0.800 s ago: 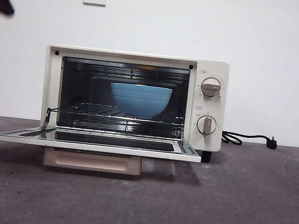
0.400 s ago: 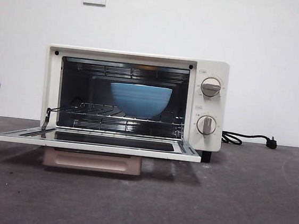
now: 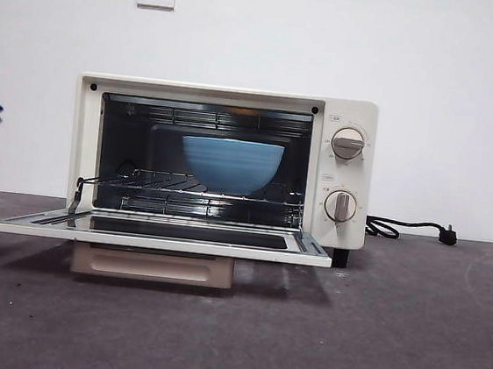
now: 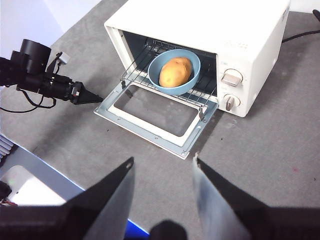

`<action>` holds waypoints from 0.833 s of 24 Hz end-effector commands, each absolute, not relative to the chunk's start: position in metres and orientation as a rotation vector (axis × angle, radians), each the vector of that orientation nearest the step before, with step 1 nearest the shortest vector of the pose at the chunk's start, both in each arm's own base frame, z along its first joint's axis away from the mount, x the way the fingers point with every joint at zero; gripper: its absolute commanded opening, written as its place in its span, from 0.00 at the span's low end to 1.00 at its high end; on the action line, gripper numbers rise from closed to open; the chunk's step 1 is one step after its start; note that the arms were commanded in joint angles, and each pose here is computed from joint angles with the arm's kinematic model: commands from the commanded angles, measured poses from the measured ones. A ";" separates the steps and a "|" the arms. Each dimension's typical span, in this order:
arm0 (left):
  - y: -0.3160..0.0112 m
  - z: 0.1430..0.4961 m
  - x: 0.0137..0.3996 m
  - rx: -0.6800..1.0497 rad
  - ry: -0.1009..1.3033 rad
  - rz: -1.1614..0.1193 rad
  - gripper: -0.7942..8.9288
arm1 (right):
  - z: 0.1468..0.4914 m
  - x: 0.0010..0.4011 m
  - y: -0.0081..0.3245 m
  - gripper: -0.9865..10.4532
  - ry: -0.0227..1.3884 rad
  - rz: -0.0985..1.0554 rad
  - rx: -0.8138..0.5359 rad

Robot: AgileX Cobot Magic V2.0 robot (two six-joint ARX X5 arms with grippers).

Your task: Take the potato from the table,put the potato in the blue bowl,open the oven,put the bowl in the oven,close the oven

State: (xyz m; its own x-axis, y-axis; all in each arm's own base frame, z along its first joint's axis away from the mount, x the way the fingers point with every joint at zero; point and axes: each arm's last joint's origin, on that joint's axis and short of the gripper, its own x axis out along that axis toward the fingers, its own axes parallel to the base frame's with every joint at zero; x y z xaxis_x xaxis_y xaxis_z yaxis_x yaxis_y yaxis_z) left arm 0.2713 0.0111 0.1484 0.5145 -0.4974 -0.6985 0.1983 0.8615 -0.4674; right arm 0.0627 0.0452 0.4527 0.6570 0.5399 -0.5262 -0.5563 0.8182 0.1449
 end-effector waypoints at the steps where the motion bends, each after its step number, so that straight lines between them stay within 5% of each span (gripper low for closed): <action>1: 0.011 0.137 0.274 -0.348 0.958 -0.442 0.07 | 0.453 0.065 0.047 0.25 0.587 0.621 -0.030; 20: 0.006 0.115 0.281 -0.507 0.957 -0.653 0.07 | 0.451 0.072 0.052 0.25 0.611 0.611 -0.028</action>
State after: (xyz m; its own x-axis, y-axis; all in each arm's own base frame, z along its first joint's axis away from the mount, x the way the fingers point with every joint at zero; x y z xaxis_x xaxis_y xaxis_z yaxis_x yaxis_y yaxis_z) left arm 0.2825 0.0070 0.1178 0.4277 -0.6805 -0.5949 0.2749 0.7249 -0.6316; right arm 0.0718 0.0513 0.4508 0.6452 0.5283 -0.5519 -0.5485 0.8232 0.1467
